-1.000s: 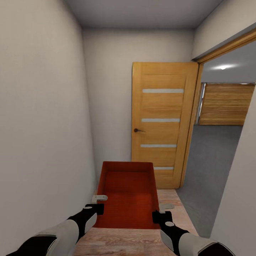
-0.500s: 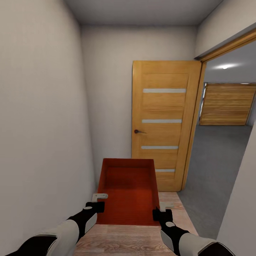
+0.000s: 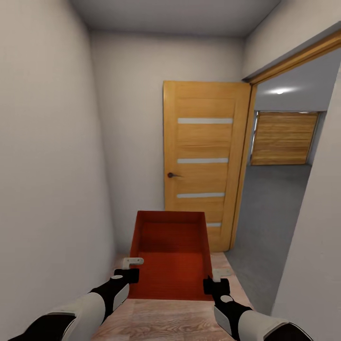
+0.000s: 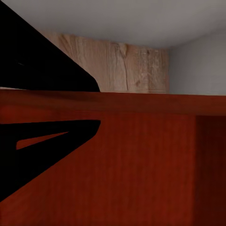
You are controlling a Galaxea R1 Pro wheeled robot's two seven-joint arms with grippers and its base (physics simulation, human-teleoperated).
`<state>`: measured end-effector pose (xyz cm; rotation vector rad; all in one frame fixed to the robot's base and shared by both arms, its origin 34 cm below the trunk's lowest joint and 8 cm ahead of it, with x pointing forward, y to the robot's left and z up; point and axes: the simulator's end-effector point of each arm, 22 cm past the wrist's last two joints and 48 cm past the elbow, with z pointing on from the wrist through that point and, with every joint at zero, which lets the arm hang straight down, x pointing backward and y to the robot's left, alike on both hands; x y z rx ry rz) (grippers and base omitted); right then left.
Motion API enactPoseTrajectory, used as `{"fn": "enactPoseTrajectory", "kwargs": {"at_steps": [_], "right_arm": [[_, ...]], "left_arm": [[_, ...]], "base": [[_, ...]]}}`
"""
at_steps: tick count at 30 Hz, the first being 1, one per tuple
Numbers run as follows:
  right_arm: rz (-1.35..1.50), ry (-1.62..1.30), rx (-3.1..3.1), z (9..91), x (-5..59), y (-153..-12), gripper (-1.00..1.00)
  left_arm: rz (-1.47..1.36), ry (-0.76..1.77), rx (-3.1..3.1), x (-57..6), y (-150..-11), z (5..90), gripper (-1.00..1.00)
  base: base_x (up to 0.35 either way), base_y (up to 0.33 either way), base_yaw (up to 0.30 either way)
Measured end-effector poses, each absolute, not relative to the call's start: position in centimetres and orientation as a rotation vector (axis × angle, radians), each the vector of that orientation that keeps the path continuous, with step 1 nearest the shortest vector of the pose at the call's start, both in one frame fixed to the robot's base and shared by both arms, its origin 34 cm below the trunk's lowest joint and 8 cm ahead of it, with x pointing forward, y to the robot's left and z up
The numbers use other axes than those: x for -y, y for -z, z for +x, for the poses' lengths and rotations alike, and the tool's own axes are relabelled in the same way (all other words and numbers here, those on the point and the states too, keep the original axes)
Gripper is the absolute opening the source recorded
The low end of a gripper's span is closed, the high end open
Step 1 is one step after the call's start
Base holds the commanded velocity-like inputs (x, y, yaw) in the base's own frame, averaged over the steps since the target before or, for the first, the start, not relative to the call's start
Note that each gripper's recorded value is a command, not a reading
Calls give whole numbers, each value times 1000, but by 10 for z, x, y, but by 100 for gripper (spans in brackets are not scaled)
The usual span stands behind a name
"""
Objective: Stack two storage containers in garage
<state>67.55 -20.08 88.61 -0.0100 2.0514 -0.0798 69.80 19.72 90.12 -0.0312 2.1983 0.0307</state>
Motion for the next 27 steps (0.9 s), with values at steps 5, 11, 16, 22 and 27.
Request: {"fn": "enactPoseTrajectory", "kwargs": {"at_steps": [5, 11, 16, 22, 27], "right_arm": [[-10, 80, -2051, 676, 201, -886, -100], [-10, 80, -2050, 676, 201, -886, -100], [-11, 80, -2050, 676, 201, -887, -100], [-11, 80, -2050, 676, 201, -886, -100], [-10, 80, -2052, 675, 201, -886, -100]], "left_arm": [[-31, -31, -2198, -197, -901, 698, -100], [-32, -30, -2197, -197, -901, 698, -100], [-32, -30, -2197, -197, -901, 698, -100], [-32, -30, -2197, -197, -901, 698, -100], [-32, -31, -2198, -197, -901, 698, -100]], "base": [[0, 0, -236], [0, 0, -237], [0, 0, -238], [0, 0, -189], [129, 81, -26]]}}
